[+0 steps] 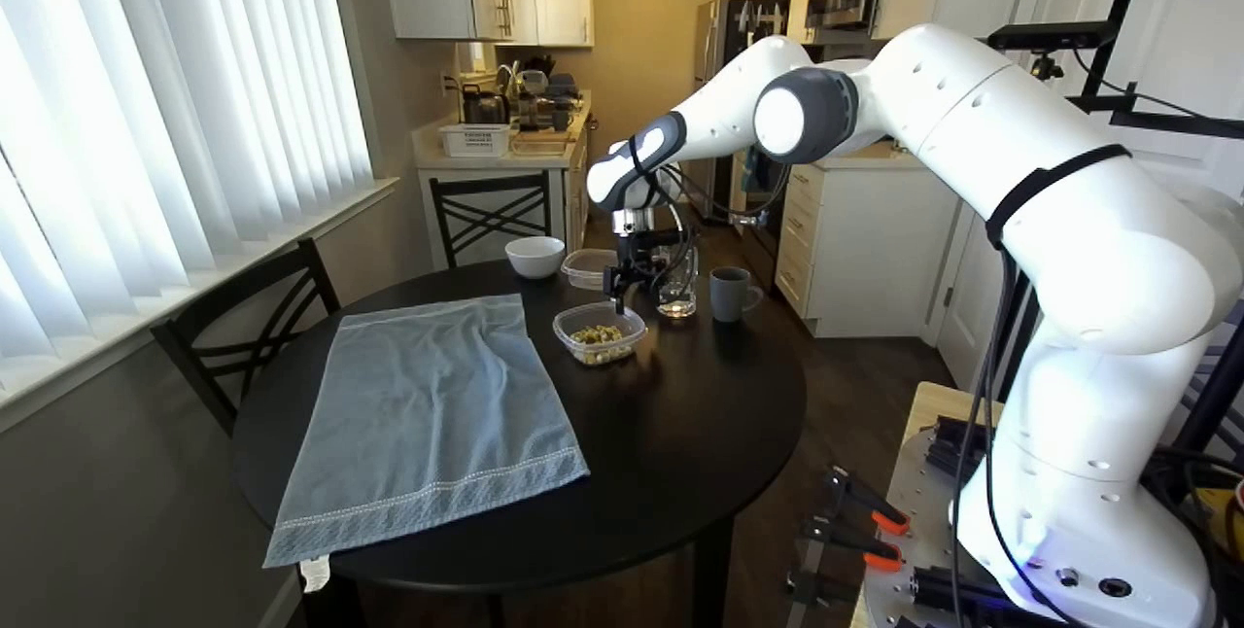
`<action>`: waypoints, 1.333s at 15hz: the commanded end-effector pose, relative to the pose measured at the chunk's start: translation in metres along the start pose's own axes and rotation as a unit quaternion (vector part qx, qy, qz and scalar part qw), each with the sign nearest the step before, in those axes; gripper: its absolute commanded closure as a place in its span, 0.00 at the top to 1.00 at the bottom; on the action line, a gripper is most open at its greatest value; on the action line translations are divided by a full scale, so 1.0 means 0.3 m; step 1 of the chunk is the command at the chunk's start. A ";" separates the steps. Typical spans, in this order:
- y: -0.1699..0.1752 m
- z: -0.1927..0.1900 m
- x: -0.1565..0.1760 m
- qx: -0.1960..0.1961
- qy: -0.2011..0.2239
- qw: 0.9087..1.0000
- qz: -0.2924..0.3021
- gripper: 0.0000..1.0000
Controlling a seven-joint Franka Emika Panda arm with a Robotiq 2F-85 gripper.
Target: Pour the candy from the clear bowl onto the table.
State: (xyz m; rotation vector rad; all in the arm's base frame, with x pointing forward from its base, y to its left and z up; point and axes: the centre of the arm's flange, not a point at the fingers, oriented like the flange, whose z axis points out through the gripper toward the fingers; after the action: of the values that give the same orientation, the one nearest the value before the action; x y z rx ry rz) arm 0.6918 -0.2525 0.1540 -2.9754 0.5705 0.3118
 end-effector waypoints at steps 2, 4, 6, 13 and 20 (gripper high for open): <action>-0.006 0.052 0.092 -0.015 -0.017 1.000 -0.002 1.00; -0.006 0.079 0.102 -0.016 -0.017 1.000 -0.008 0.74; -0.009 0.092 0.110 -0.020 -0.013 1.000 -0.009 0.60; -0.021 0.057 0.127 -0.035 0.006 0.999 -0.014 0.15; -0.056 -0.058 0.126 -0.071 0.007 0.997 -0.013 0.01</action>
State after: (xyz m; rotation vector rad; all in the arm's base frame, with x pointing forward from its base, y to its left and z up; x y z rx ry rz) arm 0.7245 -0.2571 0.1438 -3.0589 0.5146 0.2664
